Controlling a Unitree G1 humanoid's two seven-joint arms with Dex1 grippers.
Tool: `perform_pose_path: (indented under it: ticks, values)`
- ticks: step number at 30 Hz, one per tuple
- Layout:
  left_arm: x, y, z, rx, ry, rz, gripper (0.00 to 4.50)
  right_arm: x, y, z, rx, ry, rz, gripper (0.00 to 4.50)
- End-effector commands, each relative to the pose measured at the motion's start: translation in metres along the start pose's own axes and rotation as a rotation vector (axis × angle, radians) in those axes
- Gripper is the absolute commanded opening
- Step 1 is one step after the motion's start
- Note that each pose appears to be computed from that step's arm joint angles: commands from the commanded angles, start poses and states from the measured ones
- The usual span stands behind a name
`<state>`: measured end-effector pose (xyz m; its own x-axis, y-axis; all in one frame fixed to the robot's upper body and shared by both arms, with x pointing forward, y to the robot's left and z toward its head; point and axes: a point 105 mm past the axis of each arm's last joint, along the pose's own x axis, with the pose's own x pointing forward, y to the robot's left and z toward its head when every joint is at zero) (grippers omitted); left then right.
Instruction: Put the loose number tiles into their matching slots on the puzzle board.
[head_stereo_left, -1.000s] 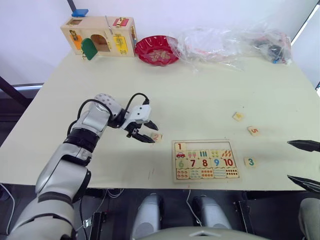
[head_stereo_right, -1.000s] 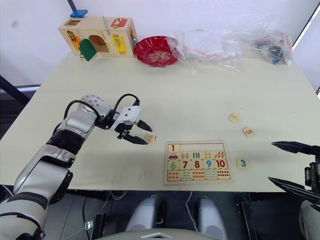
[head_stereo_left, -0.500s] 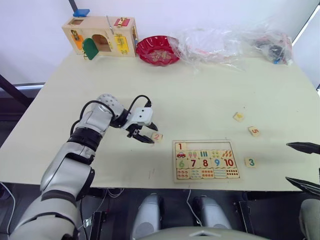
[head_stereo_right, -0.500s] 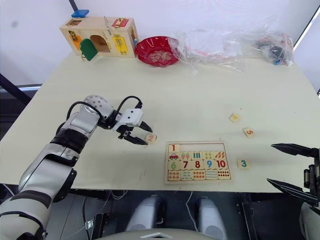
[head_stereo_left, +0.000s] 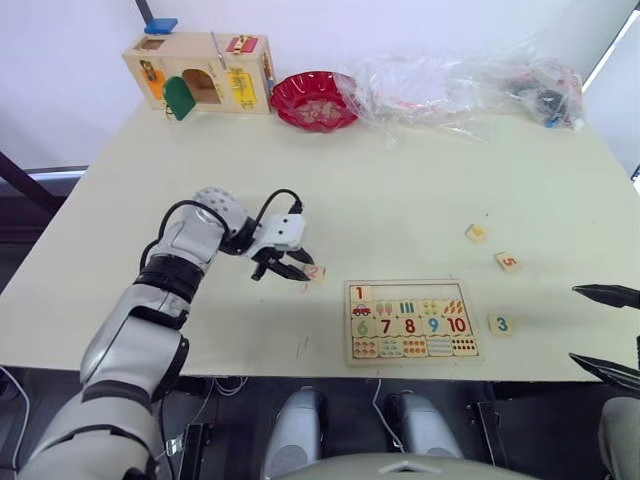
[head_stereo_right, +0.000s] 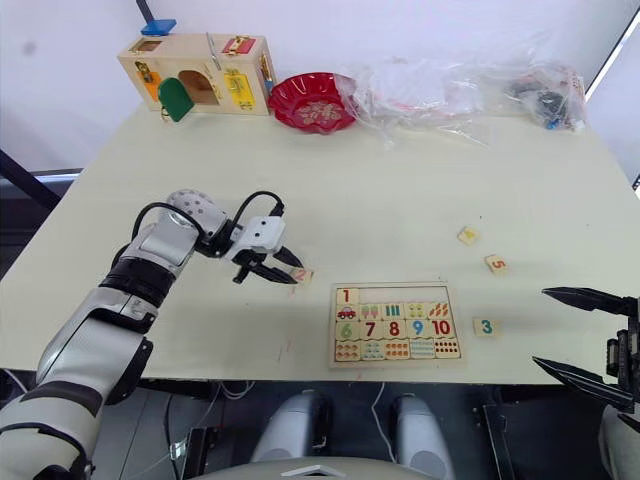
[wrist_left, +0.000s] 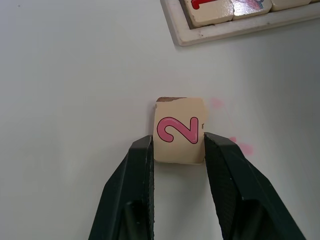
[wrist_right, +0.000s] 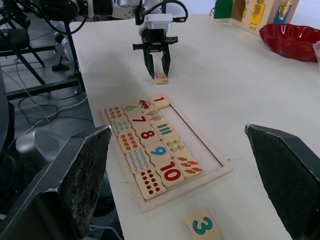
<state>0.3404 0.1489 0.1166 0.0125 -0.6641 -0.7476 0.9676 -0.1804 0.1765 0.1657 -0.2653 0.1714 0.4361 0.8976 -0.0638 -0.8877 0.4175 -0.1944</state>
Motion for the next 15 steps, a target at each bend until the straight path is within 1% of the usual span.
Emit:
perform_pose_path:
  ticks: [1, 4, 6, 8, 10, 12, 15]
  values:
    - [-0.024, -0.002, 0.027, 0.004, -0.028, 0.029, 0.99, -0.001, 0.001, 0.004, -0.034, -0.001, -0.021, 4.5]
    - [-0.032, -0.012, 0.046, -0.036, -0.018, 0.016, 0.99, -0.001, 0.001, 0.004, -0.039, -0.001, -0.035, 4.5]
    - [-0.035, -0.015, 0.061, -0.041, 0.071, 0.035, 0.99, -0.002, 0.0, 0.004, -0.044, -0.004, -0.05, 4.5]
    - [-0.034, -0.019, 0.078, -0.063, 0.093, 0.034, 0.99, -0.002, -0.001, 0.004, -0.049, -0.005, -0.059, 4.5]
    - [-0.029, -0.016, 0.095, -0.098, 0.105, 0.067, 0.99, -0.001, -0.001, 0.003, -0.052, -0.008, -0.066, 4.5]
    - [-0.025, -0.011, 0.103, -0.117, 0.14, 0.122, 0.99, -0.001, -0.001, 0.003, -0.053, -0.009, -0.07, 4.5]
    - [-0.016, -0.007, 0.112, -0.192, 0.189, 0.159, 0.99, 0.0, -0.002, 0.003, -0.054, -0.009, -0.072, 4.5]
